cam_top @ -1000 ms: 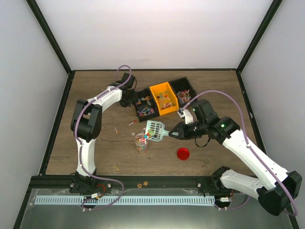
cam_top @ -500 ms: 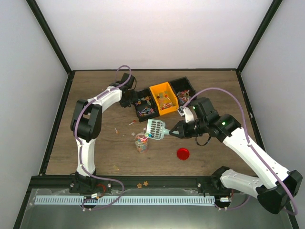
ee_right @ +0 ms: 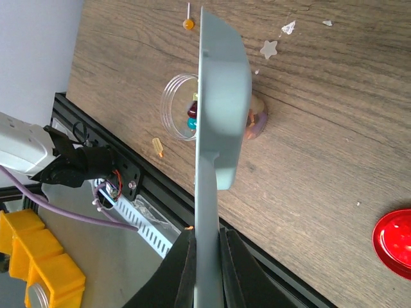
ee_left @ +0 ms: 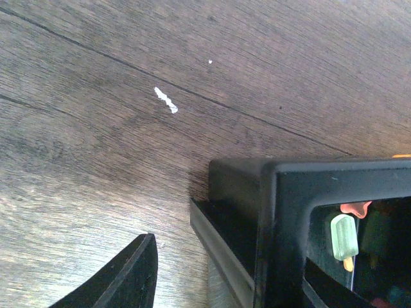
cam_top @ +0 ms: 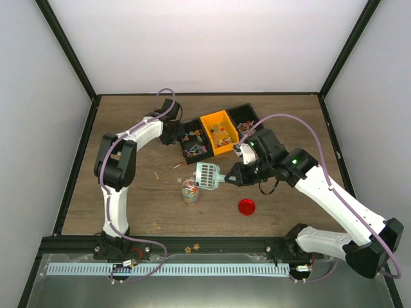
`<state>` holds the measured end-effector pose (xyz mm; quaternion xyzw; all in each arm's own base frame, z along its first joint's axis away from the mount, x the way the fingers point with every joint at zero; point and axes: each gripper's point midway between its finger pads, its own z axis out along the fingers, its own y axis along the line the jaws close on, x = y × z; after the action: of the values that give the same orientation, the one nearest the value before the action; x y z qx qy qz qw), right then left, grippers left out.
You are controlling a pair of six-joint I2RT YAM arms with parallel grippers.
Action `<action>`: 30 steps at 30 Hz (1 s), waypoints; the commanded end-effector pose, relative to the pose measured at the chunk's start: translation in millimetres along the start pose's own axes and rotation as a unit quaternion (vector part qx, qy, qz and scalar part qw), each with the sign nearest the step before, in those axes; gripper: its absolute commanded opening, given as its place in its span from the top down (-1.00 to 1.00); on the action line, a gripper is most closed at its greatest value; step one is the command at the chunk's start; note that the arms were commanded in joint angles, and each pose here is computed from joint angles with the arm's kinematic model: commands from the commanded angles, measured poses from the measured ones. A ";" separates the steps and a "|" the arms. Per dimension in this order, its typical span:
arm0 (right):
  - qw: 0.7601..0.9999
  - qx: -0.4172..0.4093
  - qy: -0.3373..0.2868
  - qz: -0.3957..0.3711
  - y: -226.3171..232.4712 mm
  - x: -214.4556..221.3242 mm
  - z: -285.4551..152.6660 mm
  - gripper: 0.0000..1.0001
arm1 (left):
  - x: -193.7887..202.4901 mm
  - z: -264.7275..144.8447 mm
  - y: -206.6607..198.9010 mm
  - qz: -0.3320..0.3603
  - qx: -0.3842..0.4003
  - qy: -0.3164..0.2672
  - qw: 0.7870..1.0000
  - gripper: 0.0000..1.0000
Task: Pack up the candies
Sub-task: Place the fake candies in the packing bottle.
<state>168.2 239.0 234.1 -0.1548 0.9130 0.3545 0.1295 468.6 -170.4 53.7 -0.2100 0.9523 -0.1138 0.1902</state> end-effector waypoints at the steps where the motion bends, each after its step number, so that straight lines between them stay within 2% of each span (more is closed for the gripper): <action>1: 0.999 0.015 -0.015 -0.024 10.1 -9.8 -10.1 0.99 | -8.7 -11.5 5.1 -0.007 0.001 -0.012 1.000 0.08; 8: 0.998 0.050 0.002 -0.044 20.2 -11.8 -0.9 0.99 | -12.2 -14.6 3.8 -0.001 0.004 -0.017 1.000 0.08; 15: 0.998 0.033 -0.046 -0.037 28.9 -24.5 -11.2 0.99 | -14.7 -18.9 1.7 0.004 0.010 -0.021 1.000 0.07; 17: 0.998 0.023 -0.052 -0.036 31.0 -26.2 -13.2 0.99 | -15.0 -18.9 1.9 0.009 0.009 -0.022 1.000 -0.01; 19: 0.997 0.018 -0.066 -0.029 30.2 -31.8 -16.5 0.99 | -14.8 -19.4 1.5 0.013 0.010 -0.021 1.000 -0.02; 23: 0.995 -0.005 -0.102 0.007 16.2 -50.2 -24.0 0.99 | -15.9 -22.9 1.3 0.014 0.012 -0.024 1.000 -0.03; 30: 0.984 -0.016 -0.135 0.113 -49.0 -67.0 -9.1 0.99 | -16.5 -28.9 7.5 0.018 -0.011 -0.028 0.999 0.00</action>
<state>231.0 213.7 242.4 -0.0403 0.9074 0.3631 0.2079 469.5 -160.2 67.0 -0.2019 0.9519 -0.1081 0.2035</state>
